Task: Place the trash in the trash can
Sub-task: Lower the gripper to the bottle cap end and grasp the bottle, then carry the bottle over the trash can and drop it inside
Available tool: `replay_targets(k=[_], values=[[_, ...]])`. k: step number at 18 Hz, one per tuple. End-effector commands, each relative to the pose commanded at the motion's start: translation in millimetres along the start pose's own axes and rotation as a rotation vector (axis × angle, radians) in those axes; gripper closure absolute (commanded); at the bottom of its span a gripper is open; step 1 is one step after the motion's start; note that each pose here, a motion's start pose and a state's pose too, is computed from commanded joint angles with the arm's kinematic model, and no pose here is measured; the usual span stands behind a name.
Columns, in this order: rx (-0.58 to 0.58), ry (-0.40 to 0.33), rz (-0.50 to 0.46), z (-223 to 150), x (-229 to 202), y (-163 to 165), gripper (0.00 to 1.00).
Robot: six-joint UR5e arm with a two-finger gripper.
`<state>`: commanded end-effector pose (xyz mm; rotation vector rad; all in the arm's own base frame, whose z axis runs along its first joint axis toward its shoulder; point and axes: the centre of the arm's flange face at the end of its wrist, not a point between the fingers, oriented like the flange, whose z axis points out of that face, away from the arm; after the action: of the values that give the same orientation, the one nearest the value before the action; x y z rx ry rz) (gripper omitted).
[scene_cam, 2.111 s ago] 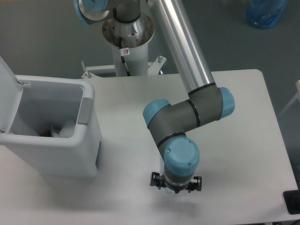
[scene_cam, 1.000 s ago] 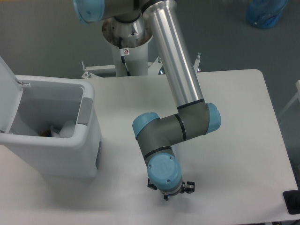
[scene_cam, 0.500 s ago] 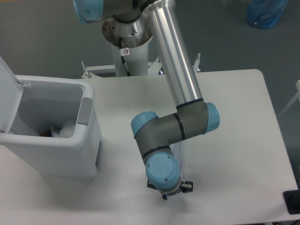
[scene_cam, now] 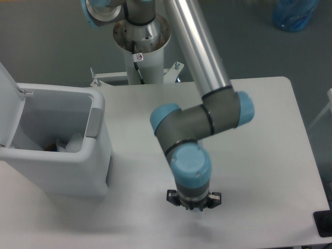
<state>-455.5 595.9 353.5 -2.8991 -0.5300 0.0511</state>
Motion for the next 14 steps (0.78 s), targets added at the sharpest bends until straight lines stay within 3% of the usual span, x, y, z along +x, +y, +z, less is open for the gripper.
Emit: replay_targets(k=[11,14], values=[[0.387,0.210,0.005,-166.6,18.3,12.2,1.00],[0.473,0.227,0.037,-205.0,29.8,17.7,1.00]])
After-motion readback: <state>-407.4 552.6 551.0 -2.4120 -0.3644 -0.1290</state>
